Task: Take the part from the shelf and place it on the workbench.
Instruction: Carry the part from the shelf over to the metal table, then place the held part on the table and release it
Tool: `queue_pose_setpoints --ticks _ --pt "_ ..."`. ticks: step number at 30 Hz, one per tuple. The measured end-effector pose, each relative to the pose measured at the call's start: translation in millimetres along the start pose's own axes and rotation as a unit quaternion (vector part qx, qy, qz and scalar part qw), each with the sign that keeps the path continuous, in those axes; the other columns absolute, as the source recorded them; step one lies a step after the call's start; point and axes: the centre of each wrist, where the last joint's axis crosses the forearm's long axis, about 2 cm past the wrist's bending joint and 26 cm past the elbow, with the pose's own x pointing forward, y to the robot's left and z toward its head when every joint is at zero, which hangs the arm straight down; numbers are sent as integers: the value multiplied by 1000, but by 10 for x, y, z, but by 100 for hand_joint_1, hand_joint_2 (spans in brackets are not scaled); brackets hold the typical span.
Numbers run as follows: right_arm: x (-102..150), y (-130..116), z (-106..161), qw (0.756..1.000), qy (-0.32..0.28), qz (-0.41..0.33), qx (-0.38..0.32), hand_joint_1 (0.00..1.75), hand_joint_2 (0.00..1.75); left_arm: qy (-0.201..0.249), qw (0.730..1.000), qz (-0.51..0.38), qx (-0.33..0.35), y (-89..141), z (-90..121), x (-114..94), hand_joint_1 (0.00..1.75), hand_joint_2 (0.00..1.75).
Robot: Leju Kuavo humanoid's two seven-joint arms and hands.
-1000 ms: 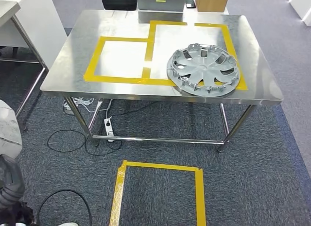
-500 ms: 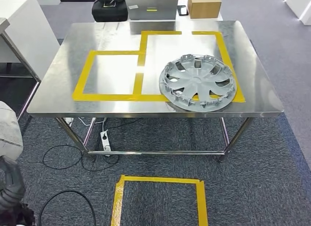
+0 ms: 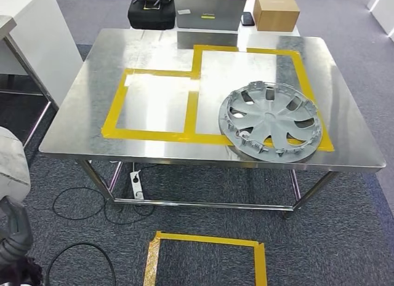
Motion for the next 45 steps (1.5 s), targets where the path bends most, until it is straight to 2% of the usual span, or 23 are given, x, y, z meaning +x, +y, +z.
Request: queue_pose_setpoints --ticks 27,39,45 --pt "13 0 -4 1000 4 -4 4 0 0 6 999 -29 -31 -15 51 6 175 175" --pt "1 -16 -5 1000 5 -9 8 0 0 20 987 -75 -139 30 138 -112 175 175" --pt "9 -28 -12 1000 3 -5 17 0 0 36 956 -128 -261 222 231 -399 175 175"
